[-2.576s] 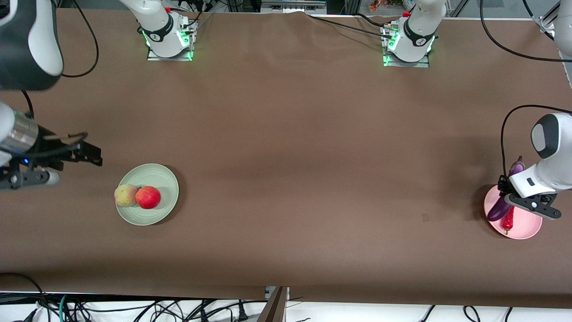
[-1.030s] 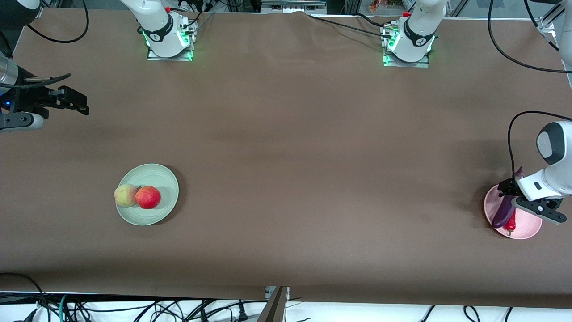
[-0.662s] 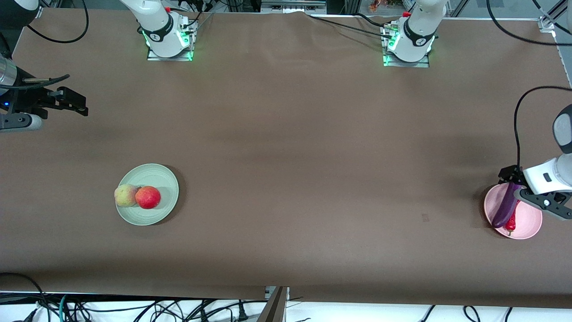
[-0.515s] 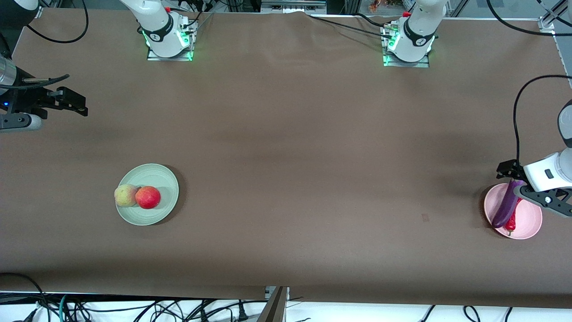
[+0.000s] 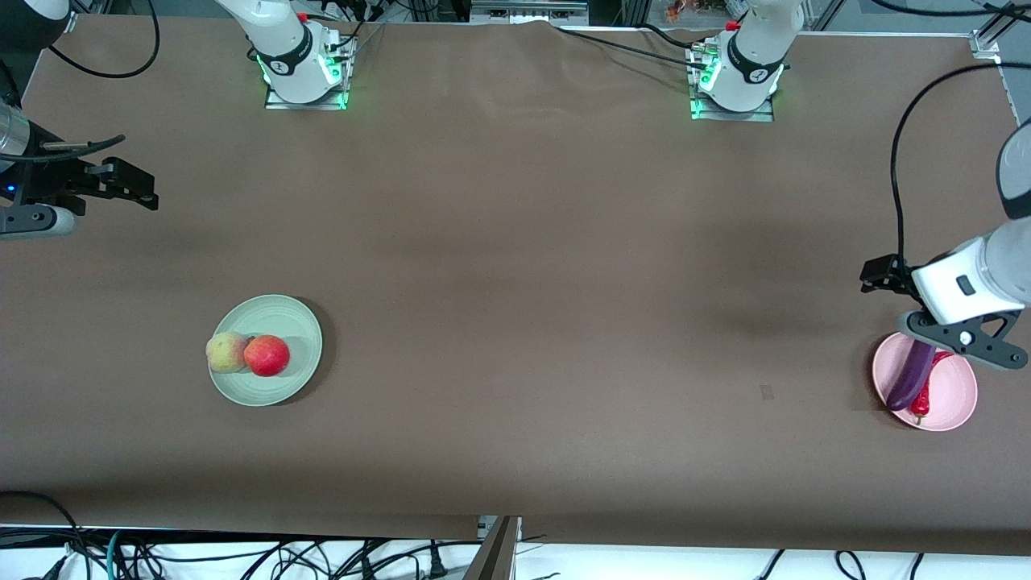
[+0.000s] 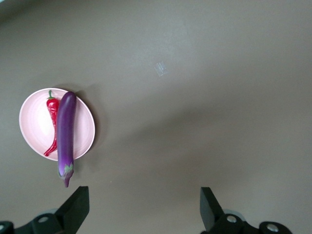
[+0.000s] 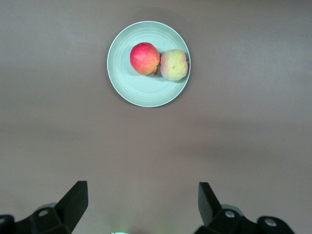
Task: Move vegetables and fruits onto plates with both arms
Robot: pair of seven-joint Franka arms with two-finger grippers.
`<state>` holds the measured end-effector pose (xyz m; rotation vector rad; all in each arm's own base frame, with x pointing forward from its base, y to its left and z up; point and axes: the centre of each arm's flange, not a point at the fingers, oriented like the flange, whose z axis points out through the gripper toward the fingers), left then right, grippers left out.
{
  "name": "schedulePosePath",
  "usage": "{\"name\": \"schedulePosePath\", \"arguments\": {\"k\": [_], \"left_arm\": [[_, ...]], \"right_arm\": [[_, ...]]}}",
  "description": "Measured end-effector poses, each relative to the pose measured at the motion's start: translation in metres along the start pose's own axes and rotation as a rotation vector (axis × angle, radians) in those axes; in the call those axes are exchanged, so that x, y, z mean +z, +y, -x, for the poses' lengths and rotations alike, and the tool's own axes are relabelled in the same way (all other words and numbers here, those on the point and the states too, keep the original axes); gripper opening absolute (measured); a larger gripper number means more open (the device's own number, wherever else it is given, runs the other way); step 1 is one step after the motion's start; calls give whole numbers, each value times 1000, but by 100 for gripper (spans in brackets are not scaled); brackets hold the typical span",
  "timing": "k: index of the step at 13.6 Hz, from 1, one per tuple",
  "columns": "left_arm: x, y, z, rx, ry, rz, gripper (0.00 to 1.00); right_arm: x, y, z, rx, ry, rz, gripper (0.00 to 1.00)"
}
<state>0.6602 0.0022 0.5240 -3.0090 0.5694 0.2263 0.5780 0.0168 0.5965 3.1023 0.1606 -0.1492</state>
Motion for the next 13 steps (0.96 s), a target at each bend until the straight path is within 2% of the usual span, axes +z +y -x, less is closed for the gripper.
{"name": "schedulePosePath", "arguments": {"k": [4, 6, 9, 13], "left_arm": [[-45, 0, 40, -232, 51, 111, 100], [-49, 5, 61, -284, 52, 102, 100], [-42, 27, 79, -309, 120, 67, 100], [-32, 40, 103, -330, 128, 60, 100]], "right_arm": [[0, 1, 0, 2, 0, 0, 100], [0, 1, 0, 2, 0, 0, 100], [0, 1, 0, 2, 0, 0, 100], [0, 1, 0, 2, 0, 0, 100]]}}
